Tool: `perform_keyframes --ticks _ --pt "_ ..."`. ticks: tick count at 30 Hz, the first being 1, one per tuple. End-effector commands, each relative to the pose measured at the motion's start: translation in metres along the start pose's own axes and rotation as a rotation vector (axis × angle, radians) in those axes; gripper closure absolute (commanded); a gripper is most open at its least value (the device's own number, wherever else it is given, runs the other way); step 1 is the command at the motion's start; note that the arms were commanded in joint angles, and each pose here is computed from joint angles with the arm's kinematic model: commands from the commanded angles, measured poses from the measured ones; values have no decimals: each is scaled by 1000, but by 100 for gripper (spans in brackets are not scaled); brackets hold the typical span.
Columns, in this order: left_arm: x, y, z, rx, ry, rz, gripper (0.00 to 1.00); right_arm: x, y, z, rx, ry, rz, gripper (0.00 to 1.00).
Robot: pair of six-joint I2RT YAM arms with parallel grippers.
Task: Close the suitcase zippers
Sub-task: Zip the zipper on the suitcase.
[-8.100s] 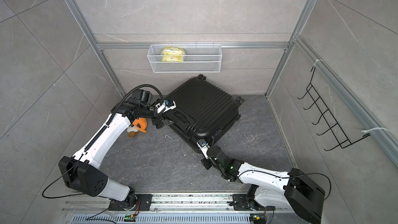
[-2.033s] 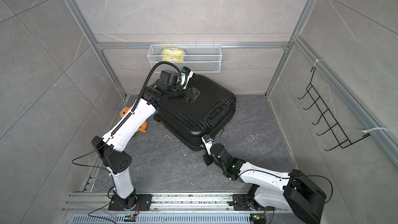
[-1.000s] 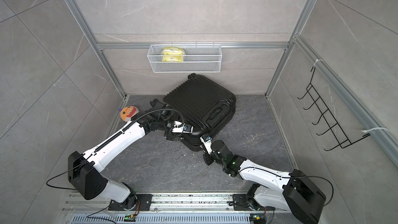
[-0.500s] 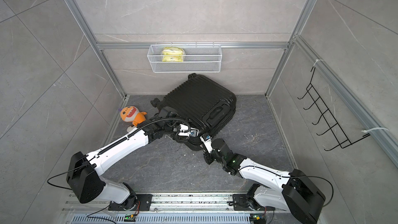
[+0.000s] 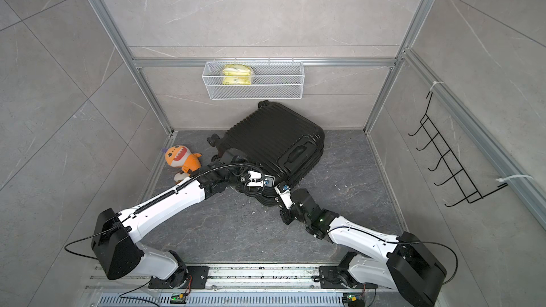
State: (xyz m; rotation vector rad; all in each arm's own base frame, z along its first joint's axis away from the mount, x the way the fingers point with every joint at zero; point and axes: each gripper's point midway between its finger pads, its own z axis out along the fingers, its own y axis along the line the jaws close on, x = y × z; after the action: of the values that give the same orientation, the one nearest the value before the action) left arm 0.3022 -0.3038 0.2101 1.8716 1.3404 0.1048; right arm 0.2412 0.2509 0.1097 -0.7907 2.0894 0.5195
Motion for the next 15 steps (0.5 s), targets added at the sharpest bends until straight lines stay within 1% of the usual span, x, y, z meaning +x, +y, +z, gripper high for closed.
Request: perform_keyframes --ticks 1,8,15 --pt "-51 130 -30 -501 -205 -138 22 -15 81 -15 -371 -33 -102 100" --pt "-60 144 -47 -556 -236 -199 23 -22 94 -13 -400 -51 -122 100" --pt "-63 160 -63 -628 -252 -249 28 -30 100 -14 -409 -78 -130 100"
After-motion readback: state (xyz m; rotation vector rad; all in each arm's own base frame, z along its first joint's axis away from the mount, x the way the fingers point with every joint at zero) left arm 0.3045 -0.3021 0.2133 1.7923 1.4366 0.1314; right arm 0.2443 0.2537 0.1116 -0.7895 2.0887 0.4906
